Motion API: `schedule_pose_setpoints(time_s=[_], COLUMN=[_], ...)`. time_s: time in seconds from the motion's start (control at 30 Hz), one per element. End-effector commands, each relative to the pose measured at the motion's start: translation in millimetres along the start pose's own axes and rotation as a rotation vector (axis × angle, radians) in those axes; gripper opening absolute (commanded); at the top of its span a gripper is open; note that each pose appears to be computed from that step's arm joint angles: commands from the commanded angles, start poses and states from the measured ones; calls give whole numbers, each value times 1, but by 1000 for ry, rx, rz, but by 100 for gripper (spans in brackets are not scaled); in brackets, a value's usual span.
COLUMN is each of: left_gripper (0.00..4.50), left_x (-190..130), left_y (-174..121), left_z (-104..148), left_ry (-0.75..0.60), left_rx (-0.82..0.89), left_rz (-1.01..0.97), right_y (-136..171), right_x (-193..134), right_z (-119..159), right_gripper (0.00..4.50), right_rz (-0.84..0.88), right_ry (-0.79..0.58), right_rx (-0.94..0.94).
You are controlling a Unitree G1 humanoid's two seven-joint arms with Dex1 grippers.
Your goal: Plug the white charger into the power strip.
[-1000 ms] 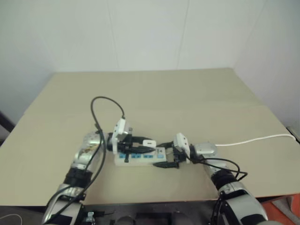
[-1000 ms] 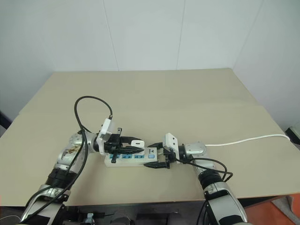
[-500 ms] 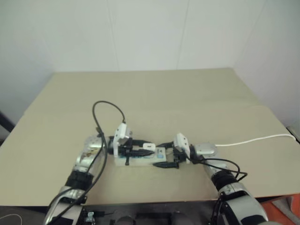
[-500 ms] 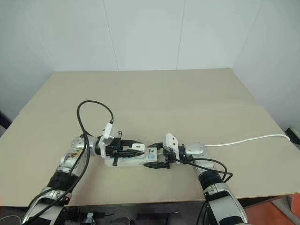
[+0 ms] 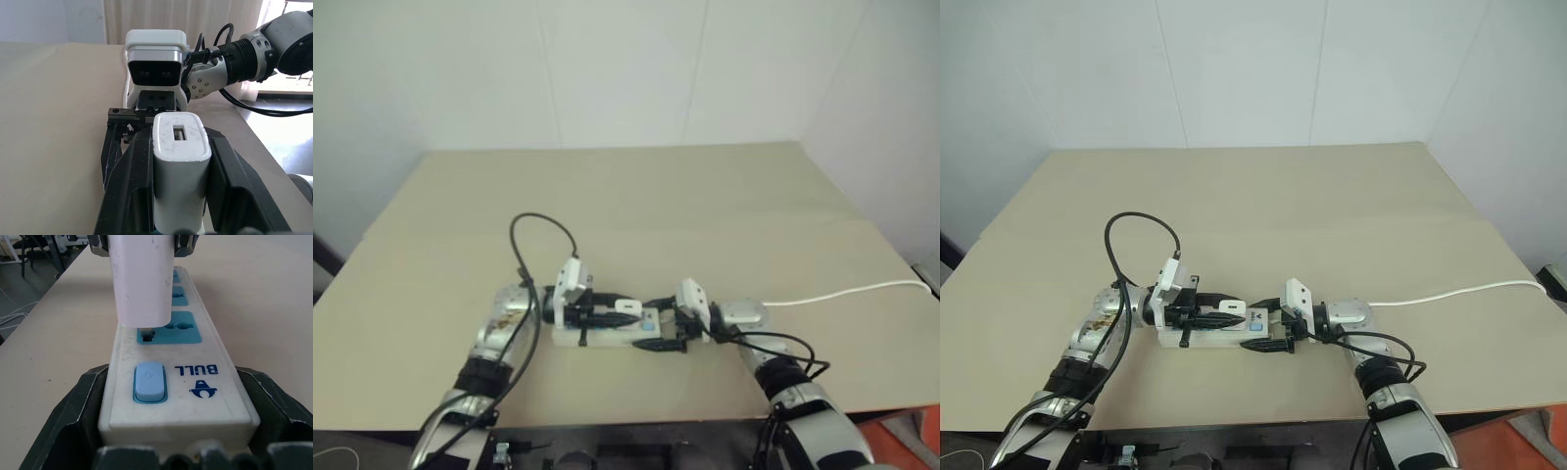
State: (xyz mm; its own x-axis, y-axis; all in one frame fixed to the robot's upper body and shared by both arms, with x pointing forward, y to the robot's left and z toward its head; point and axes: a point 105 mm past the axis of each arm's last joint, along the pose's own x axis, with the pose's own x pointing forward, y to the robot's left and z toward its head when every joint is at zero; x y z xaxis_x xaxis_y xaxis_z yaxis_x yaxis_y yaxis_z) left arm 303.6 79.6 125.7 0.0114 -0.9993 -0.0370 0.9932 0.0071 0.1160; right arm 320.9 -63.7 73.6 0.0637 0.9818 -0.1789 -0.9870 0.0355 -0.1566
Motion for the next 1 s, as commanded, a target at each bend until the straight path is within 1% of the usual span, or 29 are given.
schedule_pose_setpoints(time_s=[0.03, 0.73, 1.0], left_gripper=[102, 102, 102], left_x=[-1, -8, -11], left_y=[2, 3, 2], left_z=[1, -3, -11], left_ry=[1, 28, 48], left_rx=[25, 11, 2], left_rz=[8, -1, 4], right_y=[6, 6, 7], right_x=[-3, -4, -4], right_z=[-12, -12, -12], right_gripper=[345, 345, 345], right_rz=[6, 3, 1], right_ry=[33, 35, 37], right_rx=[51, 56, 56])
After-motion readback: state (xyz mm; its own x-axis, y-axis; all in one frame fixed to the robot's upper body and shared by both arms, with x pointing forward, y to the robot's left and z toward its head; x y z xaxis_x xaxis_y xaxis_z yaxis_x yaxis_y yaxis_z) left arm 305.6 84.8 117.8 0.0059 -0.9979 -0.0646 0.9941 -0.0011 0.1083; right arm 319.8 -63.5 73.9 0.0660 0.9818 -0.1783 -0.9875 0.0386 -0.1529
